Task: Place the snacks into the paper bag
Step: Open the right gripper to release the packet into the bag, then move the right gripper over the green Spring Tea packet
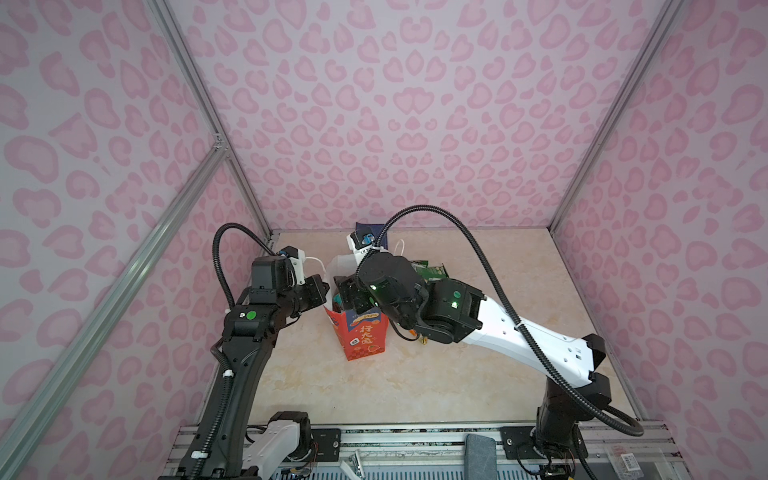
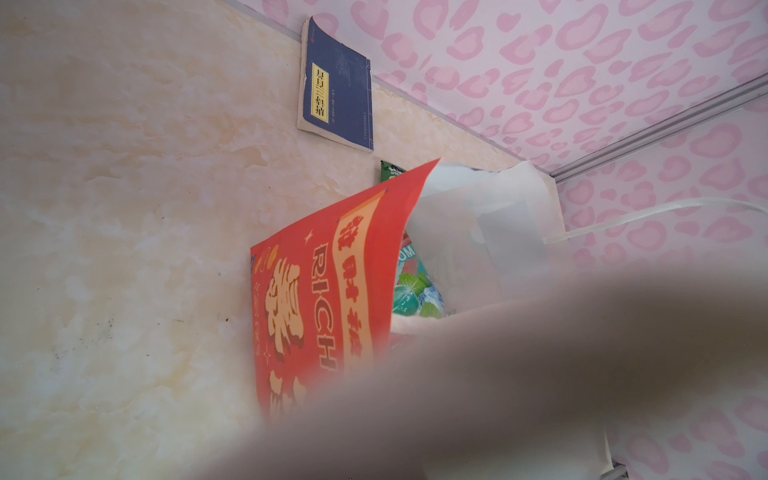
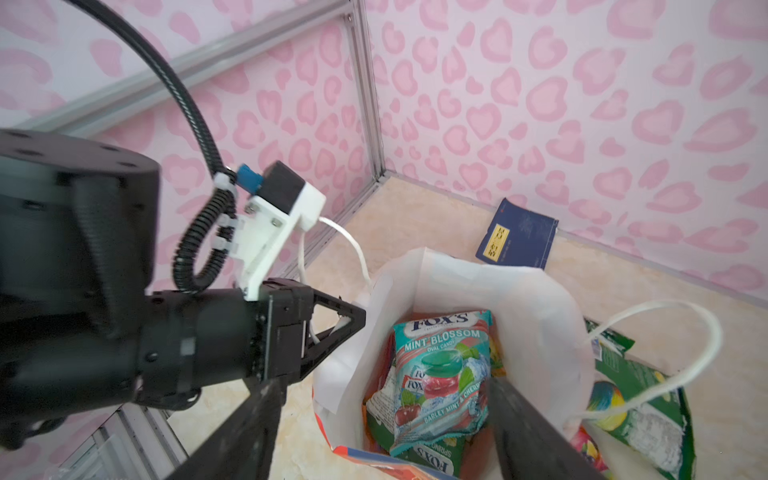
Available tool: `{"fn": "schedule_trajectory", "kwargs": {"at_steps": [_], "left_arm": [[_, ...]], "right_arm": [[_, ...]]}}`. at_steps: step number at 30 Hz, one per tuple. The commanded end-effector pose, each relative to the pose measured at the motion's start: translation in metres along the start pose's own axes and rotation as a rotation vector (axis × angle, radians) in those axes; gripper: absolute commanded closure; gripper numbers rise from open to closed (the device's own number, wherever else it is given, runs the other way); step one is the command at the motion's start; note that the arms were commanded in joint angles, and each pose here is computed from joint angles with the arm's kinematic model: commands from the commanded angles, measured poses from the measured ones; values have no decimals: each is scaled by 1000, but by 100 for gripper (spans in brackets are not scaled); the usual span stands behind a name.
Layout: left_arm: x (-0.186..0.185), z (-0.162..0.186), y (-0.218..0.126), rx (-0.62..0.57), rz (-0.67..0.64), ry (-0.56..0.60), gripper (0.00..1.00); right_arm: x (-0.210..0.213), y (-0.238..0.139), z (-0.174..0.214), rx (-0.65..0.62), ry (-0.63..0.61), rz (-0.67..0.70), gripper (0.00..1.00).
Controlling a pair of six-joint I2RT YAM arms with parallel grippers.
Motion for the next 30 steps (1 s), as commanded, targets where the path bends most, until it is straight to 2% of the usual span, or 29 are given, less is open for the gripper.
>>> {"fn": "schedule_trajectory", "kwargs": {"at_steps": [1, 4, 8, 14, 18, 24, 30], "left_arm": [[-10, -10, -1, -47, 53, 31, 96], [-10, -10, 0, -48, 51, 29, 96], [-8, -10, 0, -51, 42, 26, 96], [-7, -10, 0, -45, 34, 22, 96], [-8, -10, 0, -44, 37, 22, 96], [-9, -10, -1, -48, 44, 23, 96], [-9, -10, 0, -45, 45, 24, 96]], "right_arm": [[-10, -22, -10, -26, -77, 31, 16], [-26, -46, -19, -52, -93, 75, 13], [-63, -66, -11, -57, -101, 218, 6], [-134, -77, 33, -14, 32, 363, 4], [-188, -61, 95, 69, 193, 411, 3], [-234, -29, 176, 179, 364, 424, 4], [-270, 14, 244, 251, 514, 354, 5]]}}
Point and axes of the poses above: each gripper's point midway between its finger pads, its own y axis out along the fingers, its own x axis along the line the jaws close on, z = x × y, the point moved 4 cm from there along -y, back along the fingers, and after that the axes turned 12 degrees about -y, right-handed, at the moved point
